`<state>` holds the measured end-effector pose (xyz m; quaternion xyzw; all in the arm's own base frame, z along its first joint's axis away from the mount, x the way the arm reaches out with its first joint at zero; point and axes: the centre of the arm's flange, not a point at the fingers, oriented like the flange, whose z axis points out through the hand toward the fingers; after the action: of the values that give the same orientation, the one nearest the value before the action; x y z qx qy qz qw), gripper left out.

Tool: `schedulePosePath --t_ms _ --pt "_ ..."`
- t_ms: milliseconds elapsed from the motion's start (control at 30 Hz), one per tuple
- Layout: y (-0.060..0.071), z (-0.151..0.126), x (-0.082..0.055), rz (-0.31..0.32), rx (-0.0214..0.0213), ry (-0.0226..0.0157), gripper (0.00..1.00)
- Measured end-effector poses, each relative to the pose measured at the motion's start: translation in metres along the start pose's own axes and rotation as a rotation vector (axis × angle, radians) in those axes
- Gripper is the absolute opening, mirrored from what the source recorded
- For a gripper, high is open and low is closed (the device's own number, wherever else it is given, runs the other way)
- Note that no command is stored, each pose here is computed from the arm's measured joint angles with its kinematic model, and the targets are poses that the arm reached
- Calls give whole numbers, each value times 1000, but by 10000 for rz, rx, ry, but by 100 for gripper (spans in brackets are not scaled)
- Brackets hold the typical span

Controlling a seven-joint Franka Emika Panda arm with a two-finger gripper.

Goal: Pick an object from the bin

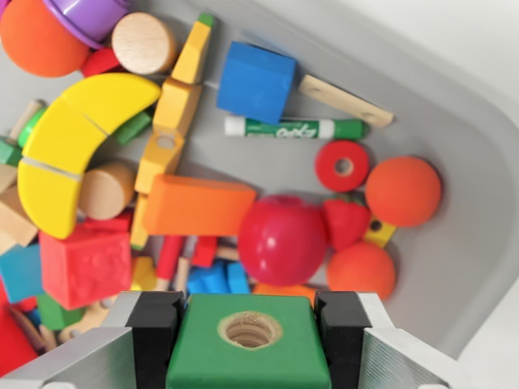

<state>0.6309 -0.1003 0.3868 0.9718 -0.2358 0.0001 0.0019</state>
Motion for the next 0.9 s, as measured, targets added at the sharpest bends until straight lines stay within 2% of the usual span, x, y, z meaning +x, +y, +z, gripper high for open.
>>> schedulePosePath --t_ms 67,267,433,900 --pt "0 -5 0 1 4 8 0" --pt "0 -14 0 1 -3 -15 0" --pt "0 -20 0 1 3 5 0" --pt "0 -20 0 1 0 -4 0"
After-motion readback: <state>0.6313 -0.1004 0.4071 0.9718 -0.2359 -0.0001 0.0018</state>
